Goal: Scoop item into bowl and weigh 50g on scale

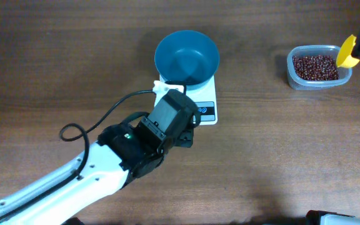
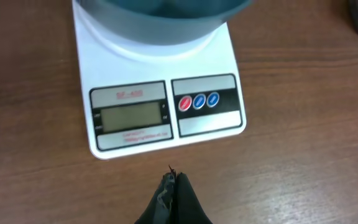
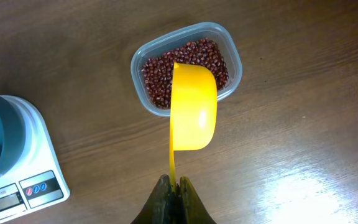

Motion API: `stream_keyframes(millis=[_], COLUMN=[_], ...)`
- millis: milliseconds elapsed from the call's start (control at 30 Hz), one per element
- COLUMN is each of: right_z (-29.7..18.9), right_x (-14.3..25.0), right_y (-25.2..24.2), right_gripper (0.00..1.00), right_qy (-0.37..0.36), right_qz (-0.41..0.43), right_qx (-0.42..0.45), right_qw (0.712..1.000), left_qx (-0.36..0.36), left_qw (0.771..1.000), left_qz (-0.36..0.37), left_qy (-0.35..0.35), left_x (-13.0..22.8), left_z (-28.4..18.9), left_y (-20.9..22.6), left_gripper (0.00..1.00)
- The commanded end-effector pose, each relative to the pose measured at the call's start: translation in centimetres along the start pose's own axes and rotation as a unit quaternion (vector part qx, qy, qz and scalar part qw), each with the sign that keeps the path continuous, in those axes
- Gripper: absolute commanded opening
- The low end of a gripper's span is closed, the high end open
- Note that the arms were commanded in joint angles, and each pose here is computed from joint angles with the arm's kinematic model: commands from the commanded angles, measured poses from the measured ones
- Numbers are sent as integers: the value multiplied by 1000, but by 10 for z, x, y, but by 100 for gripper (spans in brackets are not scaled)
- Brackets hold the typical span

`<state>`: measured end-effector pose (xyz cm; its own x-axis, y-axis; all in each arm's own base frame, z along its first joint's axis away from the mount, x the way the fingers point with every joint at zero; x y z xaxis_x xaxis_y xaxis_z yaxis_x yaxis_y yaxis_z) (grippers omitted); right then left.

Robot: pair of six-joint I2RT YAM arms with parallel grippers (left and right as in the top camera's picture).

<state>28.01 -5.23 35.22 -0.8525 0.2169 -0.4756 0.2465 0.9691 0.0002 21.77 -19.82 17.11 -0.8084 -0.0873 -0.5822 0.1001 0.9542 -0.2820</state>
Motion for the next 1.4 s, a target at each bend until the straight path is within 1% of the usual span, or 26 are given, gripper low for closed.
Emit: stream_keyframes(millis=[0,33,67,100,133,167,267,367,433,533,633,867,933,1033,1367], right_z=[1,3,4,5,5,5,5,5,5,5,5,5,5,5,5], right_x=[-4,-4,-5,-5,-5,-4,-4,-4,-4,-4,-4,-4,-4,-4,-4], right_y=[0,0,0,0,0,0,0,0,0,0,0,0,0,0,0], right_gripper=[4,4,4,4,4,4,4,4,4,4,4,4,4,4,4], right_qy=[-2,1,2,4,5,6,7,6,6,6,6,6,7,7,7], right_qz=[7,7,7,7,7,7,7,7,7,7,7,7,7,7,7], right_qx=[0,0,0,0,0,0,0,0,0,0,0,0,0,0,0], right_qw=[1000,1000,1000,1000,1000,1000,1000,1000,1000,1000,1000,1000,1000,1000,1000], left_qx=[24,35,39,38,30,19,12,4,-1,-24,-32,-51,-51,-31,-43], left_qw=[999,996,994,993,992,993,997,998,998,997,996,993,993,992,990], left_qz=[30,56,65,71,75,70,64,57,63,65,67,70,70,66,65], left_qy=[-34,-62,-76,-86,-97,-97,-52,-20,-8,33,45,84,86,99,120], left_x=[-28,-50,-62,-72,-91,-105,-131,-149,-148,-133,-128,-116,-115,-113,-106], left_z=[-13,-25,-30,-34,-33,-28,4,35,50,78,88,89,88,88,87], left_y=[-21,-31,-34,-35,-35,-34,-33,-32,-33,-24,-22,-15,-15,-18,-14], left_gripper=[0,3,3,3,4,4,0,0,0,0,0,0,0,0,0])
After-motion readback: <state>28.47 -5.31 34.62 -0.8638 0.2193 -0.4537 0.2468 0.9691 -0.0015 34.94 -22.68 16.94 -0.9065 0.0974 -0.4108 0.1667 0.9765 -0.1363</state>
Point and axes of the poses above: each gripper's point midway between its finger pads, its own z axis out along the fingers, its own y axis along the line the jaws close on, x = y × z, the point moved 9 cm from there along -z, back along the fingers, and after that the axes turned 7 degrees about -z, right-handed, at the moved point
